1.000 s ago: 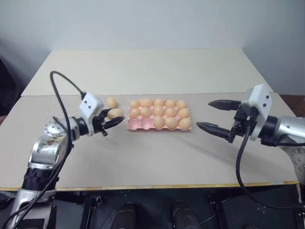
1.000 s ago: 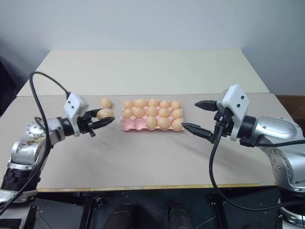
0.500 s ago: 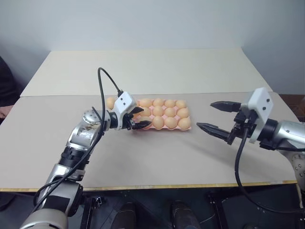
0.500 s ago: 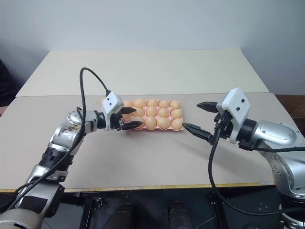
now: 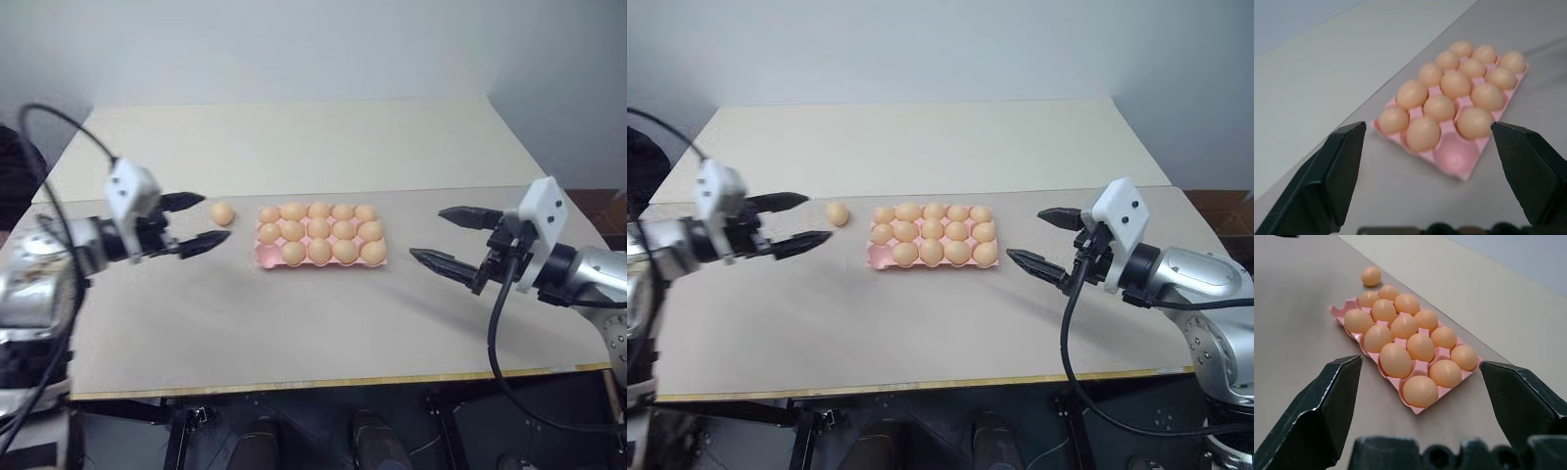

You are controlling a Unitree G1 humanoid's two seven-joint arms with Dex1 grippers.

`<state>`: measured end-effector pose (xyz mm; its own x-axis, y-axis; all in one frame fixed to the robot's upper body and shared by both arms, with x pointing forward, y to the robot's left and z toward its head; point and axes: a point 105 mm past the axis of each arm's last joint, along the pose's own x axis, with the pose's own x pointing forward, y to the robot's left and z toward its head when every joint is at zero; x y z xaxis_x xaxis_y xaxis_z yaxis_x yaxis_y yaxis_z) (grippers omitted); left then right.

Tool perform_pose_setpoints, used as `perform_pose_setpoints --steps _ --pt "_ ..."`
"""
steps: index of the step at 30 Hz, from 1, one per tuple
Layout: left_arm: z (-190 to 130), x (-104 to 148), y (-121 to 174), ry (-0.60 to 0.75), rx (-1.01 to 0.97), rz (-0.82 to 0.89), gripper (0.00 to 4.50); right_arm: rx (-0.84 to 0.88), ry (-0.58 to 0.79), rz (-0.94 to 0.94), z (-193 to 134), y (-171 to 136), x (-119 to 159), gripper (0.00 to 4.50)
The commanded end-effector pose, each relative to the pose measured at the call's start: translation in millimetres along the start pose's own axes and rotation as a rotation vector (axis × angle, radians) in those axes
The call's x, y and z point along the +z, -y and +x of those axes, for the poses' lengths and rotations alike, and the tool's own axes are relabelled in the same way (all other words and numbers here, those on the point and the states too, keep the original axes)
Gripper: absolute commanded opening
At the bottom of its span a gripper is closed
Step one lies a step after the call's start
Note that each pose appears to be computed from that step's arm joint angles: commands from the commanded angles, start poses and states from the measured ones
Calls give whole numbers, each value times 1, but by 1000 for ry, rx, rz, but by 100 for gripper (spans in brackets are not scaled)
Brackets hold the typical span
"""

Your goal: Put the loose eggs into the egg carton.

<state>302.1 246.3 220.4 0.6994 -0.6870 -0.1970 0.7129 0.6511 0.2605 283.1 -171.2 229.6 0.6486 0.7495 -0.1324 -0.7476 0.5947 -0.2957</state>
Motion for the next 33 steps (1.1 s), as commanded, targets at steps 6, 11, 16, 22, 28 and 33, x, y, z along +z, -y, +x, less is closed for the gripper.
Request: perform_pose_setpoints --steps 6,11,16,22,28,33 --pt "-60 -13 18 -17 27 -77 447 19 0 -21 4 11 -2 450" --pt "-55 -18 29 -7 59 -95 447 30 -14 -17 6 14 -5 450" --pt "-34 -17 18 1 119 -107 447 30 -20 -34 7 20 -4 450" --pt "30 -23 -23 -4 397 -223 447 17 -5 -51 7 19 3 450" --pt "91 -13 -52 71 549 -391 447 6 3 -61 3 16 7 450" --pt "135 -11 -70 40 671 -475 447 -5 10 -69 1 17 10 450"
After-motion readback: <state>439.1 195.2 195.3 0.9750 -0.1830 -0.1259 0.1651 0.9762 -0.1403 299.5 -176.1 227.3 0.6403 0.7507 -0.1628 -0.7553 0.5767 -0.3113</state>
